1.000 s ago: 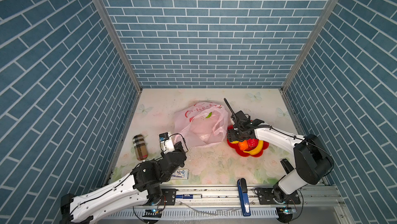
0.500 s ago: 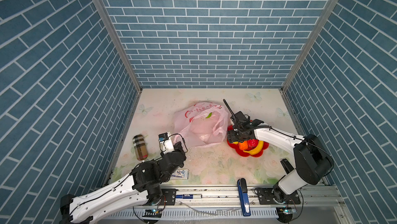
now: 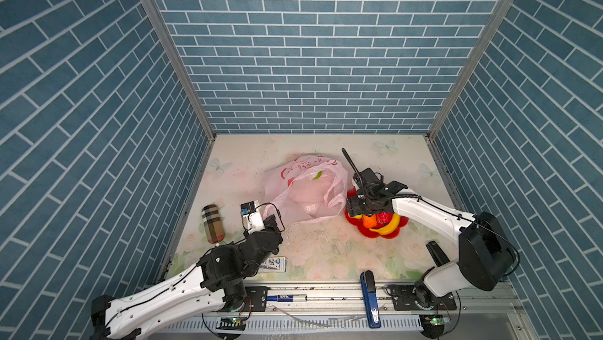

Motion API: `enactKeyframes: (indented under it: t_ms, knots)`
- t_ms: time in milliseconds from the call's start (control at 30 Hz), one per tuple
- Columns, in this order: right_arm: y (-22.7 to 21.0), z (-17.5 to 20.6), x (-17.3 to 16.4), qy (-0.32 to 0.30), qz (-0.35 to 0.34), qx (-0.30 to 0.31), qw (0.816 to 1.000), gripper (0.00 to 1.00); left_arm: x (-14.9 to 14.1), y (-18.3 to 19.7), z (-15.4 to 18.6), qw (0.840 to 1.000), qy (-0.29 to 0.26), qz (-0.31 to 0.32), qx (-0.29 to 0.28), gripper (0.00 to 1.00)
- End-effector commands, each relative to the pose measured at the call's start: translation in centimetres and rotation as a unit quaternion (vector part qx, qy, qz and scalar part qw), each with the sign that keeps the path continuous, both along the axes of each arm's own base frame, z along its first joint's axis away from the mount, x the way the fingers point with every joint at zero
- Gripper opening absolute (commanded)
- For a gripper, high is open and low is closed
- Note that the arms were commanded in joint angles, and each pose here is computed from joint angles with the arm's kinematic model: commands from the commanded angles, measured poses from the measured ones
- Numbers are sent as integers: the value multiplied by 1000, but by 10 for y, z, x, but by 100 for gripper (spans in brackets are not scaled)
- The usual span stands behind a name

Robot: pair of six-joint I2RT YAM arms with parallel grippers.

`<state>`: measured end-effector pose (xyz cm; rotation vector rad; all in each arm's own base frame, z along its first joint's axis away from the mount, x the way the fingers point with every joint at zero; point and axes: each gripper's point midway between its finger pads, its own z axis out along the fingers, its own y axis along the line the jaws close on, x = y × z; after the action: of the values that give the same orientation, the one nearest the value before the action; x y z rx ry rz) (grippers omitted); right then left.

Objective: Take fruits out of the plastic bag
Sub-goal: Place the fruit on the plate, then pick up the fruit from the plastic bag.

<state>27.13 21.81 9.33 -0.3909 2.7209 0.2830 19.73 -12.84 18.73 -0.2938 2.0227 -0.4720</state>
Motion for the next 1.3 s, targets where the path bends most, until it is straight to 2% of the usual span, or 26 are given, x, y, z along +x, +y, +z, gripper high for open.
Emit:
enactKeyframes:
  t_ms: [0,200,533,733,867,1000,1267]
  knots:
    - [-3,22,2,-20,-15,4,1000,76,-1,2,-7,1000,2,-3,12,0]
    - [-14,43,0,-49,-26,6,998,74,-1,0,-5,1000,1,-6,12,0]
    - [-19,104,0,-112,-9,18,993,67,2,-11,0,1000,0,-17,10,0]
    - [21,130,5,-149,50,29,987,62,4,-15,10,1000,-8,-22,8,0]
    - [68,143,8,-166,103,69,978,57,5,-17,15,1000,-12,-22,8,0]
    - [112,138,14,-169,151,87,970,52,6,-18,22,1000,-18,-22,2,0]
    - [171,85,21,-149,215,100,960,44,9,-14,44,999,-38,-10,-4,0]
